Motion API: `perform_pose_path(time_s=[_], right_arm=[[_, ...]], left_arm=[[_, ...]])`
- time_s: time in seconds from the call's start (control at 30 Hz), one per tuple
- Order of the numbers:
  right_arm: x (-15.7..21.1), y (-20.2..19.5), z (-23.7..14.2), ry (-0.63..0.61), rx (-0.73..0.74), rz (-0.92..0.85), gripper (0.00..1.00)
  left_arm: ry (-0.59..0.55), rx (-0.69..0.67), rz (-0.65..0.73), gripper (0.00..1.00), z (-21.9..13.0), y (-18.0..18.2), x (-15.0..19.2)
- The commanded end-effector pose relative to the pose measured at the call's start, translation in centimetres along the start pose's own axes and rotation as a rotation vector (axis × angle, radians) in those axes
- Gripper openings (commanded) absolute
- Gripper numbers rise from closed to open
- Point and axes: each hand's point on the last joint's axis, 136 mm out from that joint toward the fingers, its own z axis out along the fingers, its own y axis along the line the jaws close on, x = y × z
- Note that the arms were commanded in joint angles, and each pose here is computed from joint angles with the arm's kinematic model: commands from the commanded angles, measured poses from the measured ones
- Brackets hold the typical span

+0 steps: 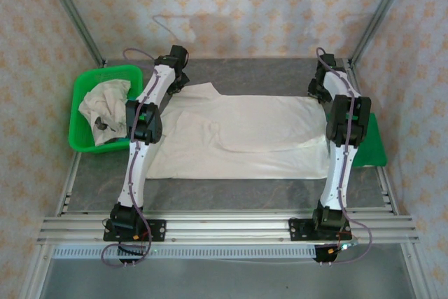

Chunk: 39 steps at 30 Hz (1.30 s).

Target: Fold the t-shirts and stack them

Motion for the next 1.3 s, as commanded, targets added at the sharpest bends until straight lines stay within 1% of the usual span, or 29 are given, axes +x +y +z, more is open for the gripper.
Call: perform_pose_path(time_s=[0.0,0.03,0.07,0.2,0.4,0.57,0.8,1.03,1.27], right_arm=[[0.3,-0.7,-0.4,0.023,0.038,-0.022,0.07],[0.2,-0.8,-0.7,0.016,0.041,-0.024,0.02],[-0.1,-0.8,-1.0,0.005,0.040,-0.026,0.00],[-1.2,-0.4,-2.9,-0.061,0.008,-0.036,0.00],[-2.3,-0.1,-6.4,-0.183,-0.056,-0.036,0.00],[-2.0,-0.1,-8.3,-0.235,-0.093,-0.025,0.00],[-1.3,-0.1,-10.5,-0.284,-0.144,-0.021,0.00],[-0.2,0.0,-12.4,-0.311,-0.204,-0.009,0.00],[1.6,-0.4,-14.0,-0.315,-0.233,-0.012,0.00]], left_arm=[[0.025,0.070,0.009,0.00,-0.9,-1.4,0.4],[0.025,0.073,0.009,0.00,-0.9,-1.4,0.3],[0.024,0.081,0.011,0.00,-1.2,-1.6,0.2],[0.016,0.120,0.015,0.00,-2.6,-2.3,-0.3],[-0.033,0.188,0.023,0.00,-7.2,-3.2,-2.1],[-0.070,0.222,0.048,0.00,-11.0,-3.4,-3.1],[-0.116,0.265,0.077,0.00,-15.3,-3.3,-4.0],[-0.117,0.286,0.129,0.00,-18.1,-3.2,-3.0],[-0.114,0.271,0.163,0.00,-19.6,-1.5,-1.2]])
